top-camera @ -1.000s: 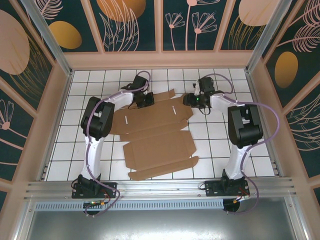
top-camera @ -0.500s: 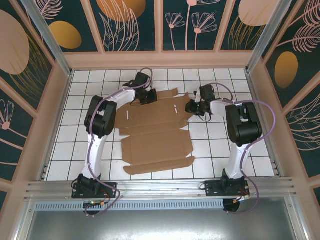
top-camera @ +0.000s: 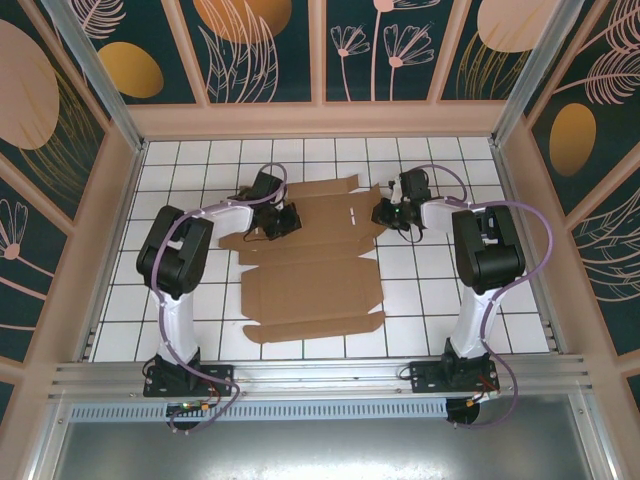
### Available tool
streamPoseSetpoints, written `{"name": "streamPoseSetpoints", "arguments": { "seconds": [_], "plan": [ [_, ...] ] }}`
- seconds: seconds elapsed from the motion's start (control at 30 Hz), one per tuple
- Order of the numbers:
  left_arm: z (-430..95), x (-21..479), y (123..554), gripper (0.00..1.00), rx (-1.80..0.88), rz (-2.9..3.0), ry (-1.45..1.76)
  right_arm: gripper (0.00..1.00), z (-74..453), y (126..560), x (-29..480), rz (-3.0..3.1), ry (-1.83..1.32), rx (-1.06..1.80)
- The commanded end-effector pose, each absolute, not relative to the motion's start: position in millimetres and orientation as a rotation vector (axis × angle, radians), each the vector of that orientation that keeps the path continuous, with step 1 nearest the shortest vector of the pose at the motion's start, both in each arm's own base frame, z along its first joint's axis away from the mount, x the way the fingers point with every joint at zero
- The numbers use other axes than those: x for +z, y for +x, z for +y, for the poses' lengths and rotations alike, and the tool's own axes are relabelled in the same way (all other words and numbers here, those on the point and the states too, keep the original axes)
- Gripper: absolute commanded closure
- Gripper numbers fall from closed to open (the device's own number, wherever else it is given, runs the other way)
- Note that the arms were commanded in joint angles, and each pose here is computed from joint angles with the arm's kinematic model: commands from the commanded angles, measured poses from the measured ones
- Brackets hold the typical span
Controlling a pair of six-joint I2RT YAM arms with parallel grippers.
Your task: Fold the paper box
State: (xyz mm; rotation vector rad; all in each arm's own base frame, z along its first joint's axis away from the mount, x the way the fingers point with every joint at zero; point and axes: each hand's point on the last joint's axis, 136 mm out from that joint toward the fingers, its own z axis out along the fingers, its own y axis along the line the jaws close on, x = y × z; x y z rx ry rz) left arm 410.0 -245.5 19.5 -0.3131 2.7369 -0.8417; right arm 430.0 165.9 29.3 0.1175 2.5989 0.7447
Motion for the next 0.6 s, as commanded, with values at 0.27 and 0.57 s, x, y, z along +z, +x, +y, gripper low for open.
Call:
{"name": "streamPoseSetpoints", "arguments": {
  "seconds": [0.27, 0.57],
  "plan": [
    [-237, -2, 412, 1.00, -0.790, 2.747, -0.374, 0.86, 194, 433, 79, 2.570, -0.043, 0.630],
    [-237, -2, 410, 1.00, -0.800, 2.748, -0.381, 0.83, 243, 419, 100, 2.572, -0.199, 0.580]
  ]
}}
